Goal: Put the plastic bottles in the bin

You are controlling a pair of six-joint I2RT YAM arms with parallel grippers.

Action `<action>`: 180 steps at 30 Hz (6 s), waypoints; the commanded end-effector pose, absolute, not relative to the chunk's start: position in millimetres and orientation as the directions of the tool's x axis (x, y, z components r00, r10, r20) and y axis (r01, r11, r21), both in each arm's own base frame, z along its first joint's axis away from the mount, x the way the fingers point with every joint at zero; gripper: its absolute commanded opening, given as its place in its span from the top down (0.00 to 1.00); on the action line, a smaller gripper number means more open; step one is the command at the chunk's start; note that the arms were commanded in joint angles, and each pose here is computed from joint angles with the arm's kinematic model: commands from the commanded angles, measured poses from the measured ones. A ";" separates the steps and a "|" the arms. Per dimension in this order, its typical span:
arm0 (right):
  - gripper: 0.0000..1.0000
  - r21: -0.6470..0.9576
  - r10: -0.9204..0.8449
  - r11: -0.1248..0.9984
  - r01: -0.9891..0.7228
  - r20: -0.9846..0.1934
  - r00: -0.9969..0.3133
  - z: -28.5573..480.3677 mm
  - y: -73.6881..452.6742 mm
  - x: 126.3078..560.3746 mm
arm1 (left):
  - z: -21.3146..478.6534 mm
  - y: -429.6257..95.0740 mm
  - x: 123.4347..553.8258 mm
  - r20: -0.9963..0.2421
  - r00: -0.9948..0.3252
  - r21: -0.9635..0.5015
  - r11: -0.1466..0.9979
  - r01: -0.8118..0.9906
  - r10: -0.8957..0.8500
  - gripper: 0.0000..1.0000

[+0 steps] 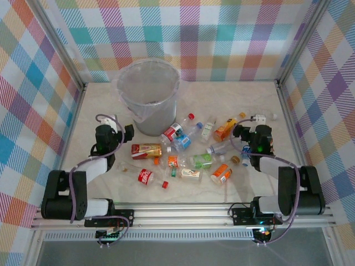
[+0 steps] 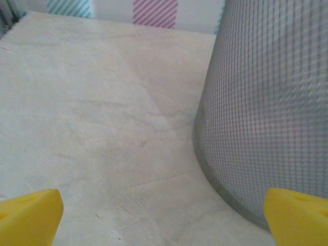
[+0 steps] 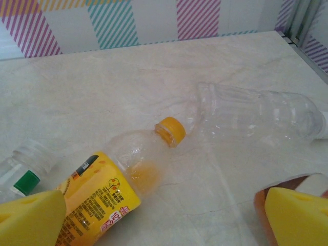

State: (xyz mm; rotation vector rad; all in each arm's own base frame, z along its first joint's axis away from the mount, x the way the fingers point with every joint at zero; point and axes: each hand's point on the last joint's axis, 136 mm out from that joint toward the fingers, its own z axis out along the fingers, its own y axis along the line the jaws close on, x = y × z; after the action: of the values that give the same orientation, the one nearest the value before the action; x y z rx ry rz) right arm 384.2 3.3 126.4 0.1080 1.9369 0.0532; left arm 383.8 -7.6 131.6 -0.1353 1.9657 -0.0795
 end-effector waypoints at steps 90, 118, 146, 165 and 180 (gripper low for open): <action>0.23 0.095 0.470 0.882 0.461 -0.214 -0.856 44.7 2.8 275.4 | 309.3 -199.1 192.8 -0.763 -0.646 -0.564 0.523 0.639 -0.034 0.00; 0.41 0.288 0.424 0.897 0.336 -0.347 -0.837 93.4 27.1 273.4 | 290.3 -213.8 206.5 -0.629 -0.772 -0.689 0.527 0.497 -0.094 0.00; 0.44 0.786 0.041 0.363 -0.501 -0.551 -0.834 270.0 230.4 215.2 | 325.4 -323.2 265.4 -0.607 -0.781 -0.769 0.353 0.532 -0.146 0.00; 0.45 0.814 -0.028 0.188 -0.550 -0.555 -0.832 293.6 263.6 195.5 | 339.9 -347.9 245.2 -0.621 -0.778 -0.774 0.236 0.588 -0.098 0.09; 0.42 0.810 -0.035 0.222 -0.543 -0.549 -0.835 283.2 266.4 197.0 | 359.9 -339.2 242.2 -0.592 -0.794 -0.797 0.246 0.552 -0.136 0.35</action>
State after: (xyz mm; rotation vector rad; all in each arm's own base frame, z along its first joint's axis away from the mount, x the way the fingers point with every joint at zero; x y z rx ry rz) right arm 196.0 263.0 276.6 -0.5026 2.1127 1.6553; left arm 256.4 -340.2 314.5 0.3015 2.0822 -1.5392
